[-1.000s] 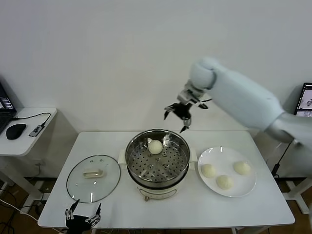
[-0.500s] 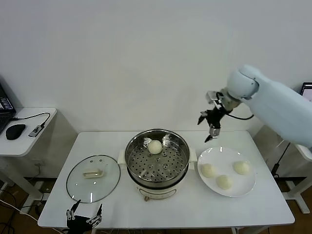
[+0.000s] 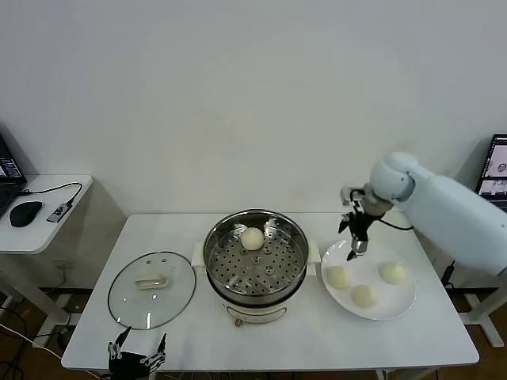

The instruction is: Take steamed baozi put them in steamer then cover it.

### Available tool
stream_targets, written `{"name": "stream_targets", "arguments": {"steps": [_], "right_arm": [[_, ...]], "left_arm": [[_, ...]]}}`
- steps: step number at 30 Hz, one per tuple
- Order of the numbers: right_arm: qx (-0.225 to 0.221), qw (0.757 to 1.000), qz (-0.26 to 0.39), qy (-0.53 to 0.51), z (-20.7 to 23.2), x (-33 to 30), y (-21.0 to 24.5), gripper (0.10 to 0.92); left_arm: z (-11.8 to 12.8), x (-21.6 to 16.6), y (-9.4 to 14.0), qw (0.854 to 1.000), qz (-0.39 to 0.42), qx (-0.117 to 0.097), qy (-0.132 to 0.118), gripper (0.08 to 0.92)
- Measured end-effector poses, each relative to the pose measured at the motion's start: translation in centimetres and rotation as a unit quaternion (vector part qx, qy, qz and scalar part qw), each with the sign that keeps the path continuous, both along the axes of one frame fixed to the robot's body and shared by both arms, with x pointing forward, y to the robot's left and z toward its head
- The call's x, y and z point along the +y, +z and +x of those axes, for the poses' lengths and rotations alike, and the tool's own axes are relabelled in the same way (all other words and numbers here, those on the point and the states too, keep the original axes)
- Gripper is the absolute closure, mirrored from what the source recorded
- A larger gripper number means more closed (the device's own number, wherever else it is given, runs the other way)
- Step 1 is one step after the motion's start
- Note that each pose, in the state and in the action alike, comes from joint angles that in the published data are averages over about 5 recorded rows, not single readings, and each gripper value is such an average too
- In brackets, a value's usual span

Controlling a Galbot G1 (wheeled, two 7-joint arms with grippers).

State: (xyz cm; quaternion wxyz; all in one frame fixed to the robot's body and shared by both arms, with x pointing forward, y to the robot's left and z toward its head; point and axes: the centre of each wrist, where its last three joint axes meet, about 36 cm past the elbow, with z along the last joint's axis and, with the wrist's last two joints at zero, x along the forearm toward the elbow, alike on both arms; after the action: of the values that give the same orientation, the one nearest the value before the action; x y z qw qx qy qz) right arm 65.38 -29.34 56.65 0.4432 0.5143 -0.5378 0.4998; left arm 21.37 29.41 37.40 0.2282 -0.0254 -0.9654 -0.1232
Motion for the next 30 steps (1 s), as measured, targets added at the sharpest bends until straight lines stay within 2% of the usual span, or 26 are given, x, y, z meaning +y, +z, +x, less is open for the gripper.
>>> {"name": "stream_targets", "arguments": {"steps": [11, 30], "right_arm": [[0.018, 1.000, -0.012, -0.006, -0.1, 0.0, -5.4, 0.200], [0.019, 1.000, -0.019, -0.014, 0.5, 0.0, -9.7, 0.200]], "left_arm": [[0.2, -0.1, -0.5, 1.000, -0.003, 0.005, 0.000, 0.177], [0.2, -0.1, -1.3, 1.000, -0.004, 0.013, 0.001, 0.177]]}}
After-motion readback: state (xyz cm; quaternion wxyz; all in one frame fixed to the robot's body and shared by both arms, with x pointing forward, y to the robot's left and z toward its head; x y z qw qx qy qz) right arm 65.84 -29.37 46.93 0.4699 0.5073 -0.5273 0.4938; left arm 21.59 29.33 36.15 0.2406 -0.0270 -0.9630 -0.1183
